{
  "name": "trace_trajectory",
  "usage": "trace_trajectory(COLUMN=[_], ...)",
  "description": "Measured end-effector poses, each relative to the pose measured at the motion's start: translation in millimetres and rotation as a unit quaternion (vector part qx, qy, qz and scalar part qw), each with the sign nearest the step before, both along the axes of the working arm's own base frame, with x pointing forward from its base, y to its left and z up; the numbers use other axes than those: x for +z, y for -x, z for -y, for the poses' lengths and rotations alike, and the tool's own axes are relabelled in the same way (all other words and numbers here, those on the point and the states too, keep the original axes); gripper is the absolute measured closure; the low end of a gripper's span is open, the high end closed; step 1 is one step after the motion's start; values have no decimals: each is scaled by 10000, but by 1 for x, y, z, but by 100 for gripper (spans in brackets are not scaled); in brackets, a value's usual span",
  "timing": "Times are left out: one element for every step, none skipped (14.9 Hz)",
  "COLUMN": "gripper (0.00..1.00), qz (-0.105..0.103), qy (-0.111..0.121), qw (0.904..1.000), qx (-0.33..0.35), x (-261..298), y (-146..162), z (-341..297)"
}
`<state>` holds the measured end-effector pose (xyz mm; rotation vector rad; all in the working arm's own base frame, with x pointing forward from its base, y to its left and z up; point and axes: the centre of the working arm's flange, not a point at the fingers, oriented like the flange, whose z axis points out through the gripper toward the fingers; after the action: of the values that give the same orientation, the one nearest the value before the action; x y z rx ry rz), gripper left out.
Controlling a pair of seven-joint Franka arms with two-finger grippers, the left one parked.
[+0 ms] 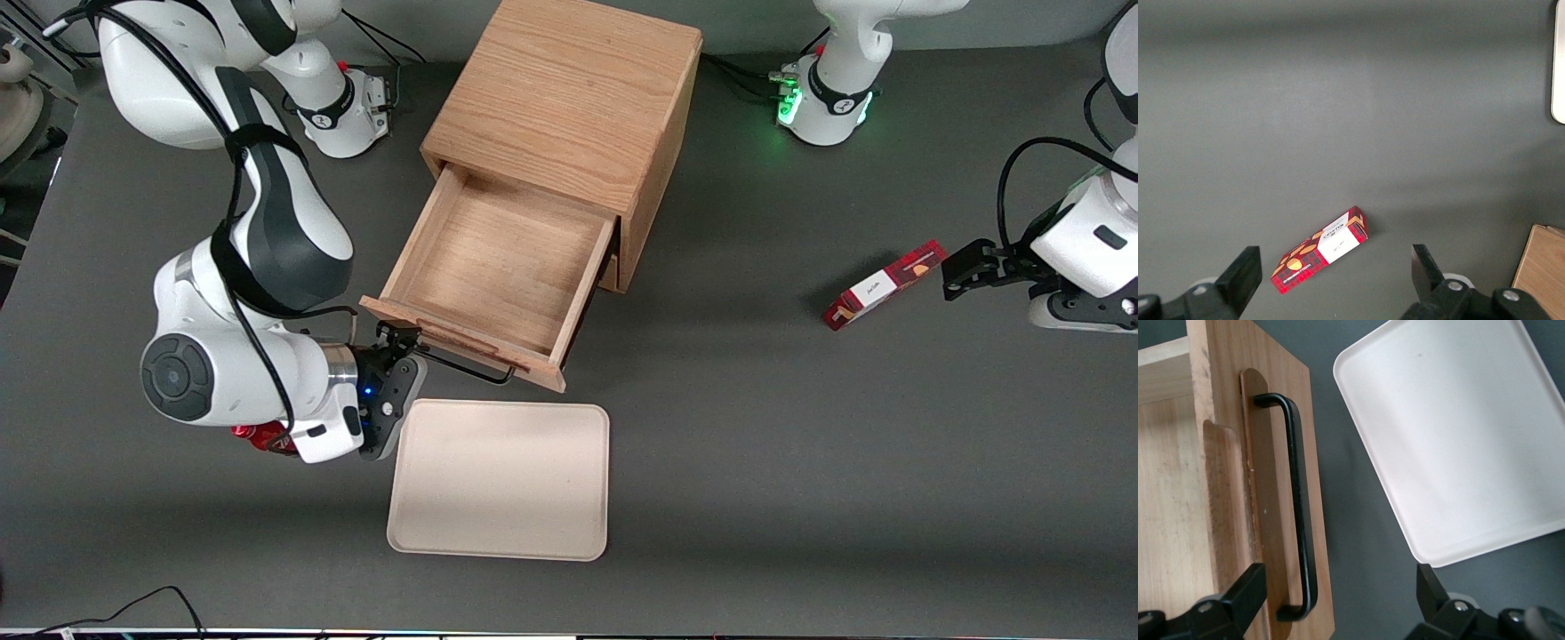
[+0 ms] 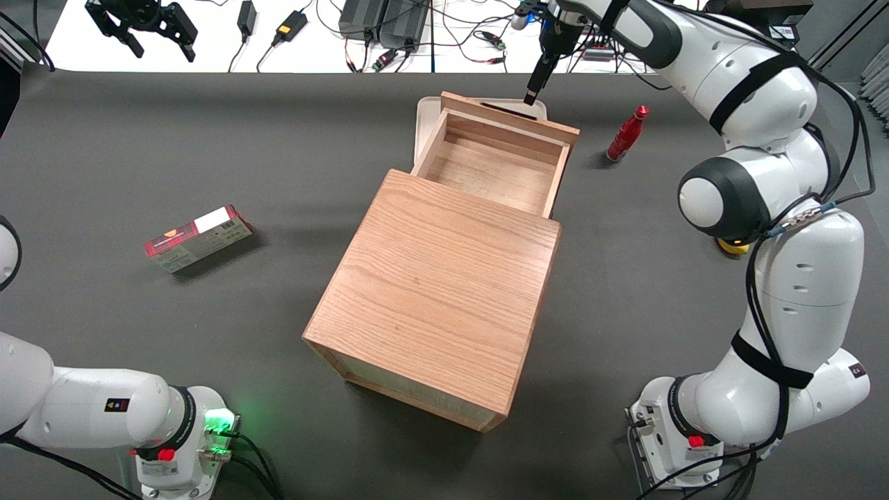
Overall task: Close top drawer
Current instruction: 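Lower the right gripper against the drawer front beside its black handle, then push the drawer front with the right gripper into the cabinet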
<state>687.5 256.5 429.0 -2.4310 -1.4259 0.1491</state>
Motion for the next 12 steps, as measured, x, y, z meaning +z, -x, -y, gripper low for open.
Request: trace_trajectory(gripper=[0, 0, 0, 0, 0, 0, 0, 0, 0, 0, 0, 0], qz=[-38, -69, -99, -135, -179, -228, -266, -290, -305, -317, -323, -318], qy=[-20, -29, -29, -23, -15, -10, -8, -5, -4, -2, -2, -7], qw=[10000, 10000, 9999, 9999, 9998, 9997, 9996, 9995, 9994, 9994, 9994, 9994], qx=[4, 12, 29, 49, 68, 89, 111, 124, 134, 140, 144, 147], x=[-4, -8, -12, -17, -23, -30, -37, -41, -44, -46, -47, -49], y=[0, 0, 1, 1, 2, 2, 3, 3, 3, 3, 4, 4], z=[-1, -3, -6, -9, -12, -15, -18, -21, -22, -23, -24, -25])
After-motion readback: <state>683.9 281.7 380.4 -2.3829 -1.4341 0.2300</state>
